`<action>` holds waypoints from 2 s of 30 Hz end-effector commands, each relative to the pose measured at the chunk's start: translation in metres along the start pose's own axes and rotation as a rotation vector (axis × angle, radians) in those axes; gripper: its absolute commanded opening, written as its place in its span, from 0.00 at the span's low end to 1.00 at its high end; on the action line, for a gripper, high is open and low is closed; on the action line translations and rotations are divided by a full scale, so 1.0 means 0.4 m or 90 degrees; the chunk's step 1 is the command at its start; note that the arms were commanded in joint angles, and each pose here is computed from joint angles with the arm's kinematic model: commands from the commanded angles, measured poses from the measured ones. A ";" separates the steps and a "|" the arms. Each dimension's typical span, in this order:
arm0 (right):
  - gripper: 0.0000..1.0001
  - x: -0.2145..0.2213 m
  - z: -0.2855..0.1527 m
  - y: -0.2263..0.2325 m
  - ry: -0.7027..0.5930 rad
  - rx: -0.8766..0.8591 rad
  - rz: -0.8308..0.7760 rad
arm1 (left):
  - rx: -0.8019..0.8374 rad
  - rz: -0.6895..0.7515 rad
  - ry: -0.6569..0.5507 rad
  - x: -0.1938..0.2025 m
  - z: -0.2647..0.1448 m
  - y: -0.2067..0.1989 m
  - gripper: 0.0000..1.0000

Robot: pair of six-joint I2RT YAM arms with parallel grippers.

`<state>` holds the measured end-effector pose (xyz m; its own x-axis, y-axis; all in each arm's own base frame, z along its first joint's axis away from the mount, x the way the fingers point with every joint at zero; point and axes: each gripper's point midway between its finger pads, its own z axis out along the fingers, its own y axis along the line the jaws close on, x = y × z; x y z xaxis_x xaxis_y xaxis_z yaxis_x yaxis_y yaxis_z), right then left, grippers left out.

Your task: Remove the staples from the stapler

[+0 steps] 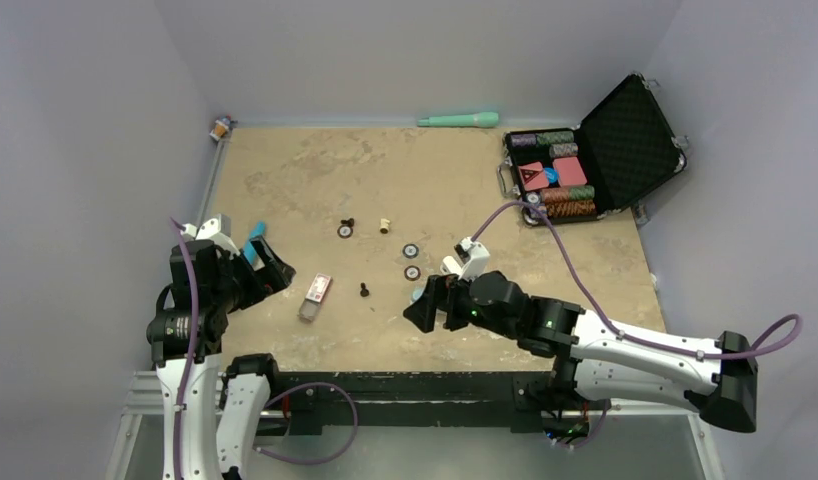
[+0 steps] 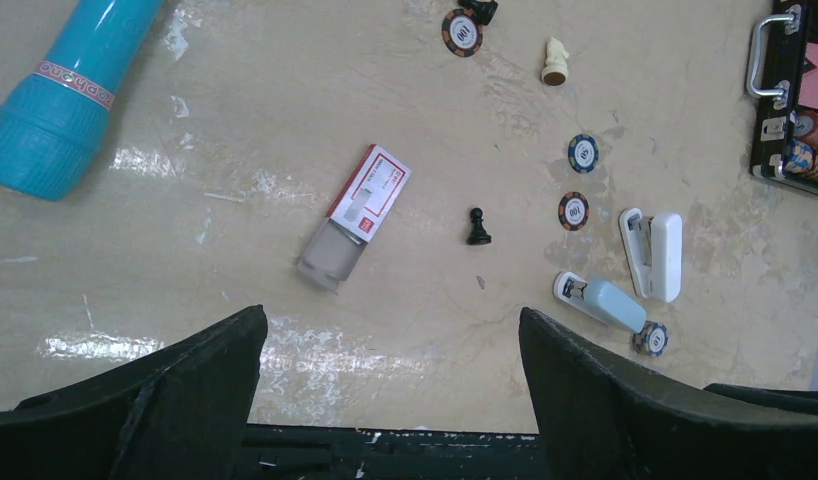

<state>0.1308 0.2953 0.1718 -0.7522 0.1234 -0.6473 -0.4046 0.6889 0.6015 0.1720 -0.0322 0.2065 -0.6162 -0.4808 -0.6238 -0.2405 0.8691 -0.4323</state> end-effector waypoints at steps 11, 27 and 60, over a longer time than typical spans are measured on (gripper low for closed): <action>0.99 -0.046 0.015 -0.073 -0.015 0.172 -0.043 | 0.016 0.015 -0.013 -0.016 -0.002 -0.013 0.98; 0.99 0.017 0.127 -0.179 0.033 0.312 -0.118 | 0.016 0.014 -0.010 -0.015 0.001 -0.012 0.97; 0.96 0.050 0.228 -0.275 0.079 0.413 -0.229 | 0.014 0.014 -0.005 -0.015 0.004 -0.011 0.95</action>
<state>0.2006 0.2783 0.0379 -0.7109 -0.2897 -0.6409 -0.3001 0.9491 -0.0960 0.1728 -0.0328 0.2054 -0.6230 -0.4810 -0.6169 -0.2412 0.8683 -0.4334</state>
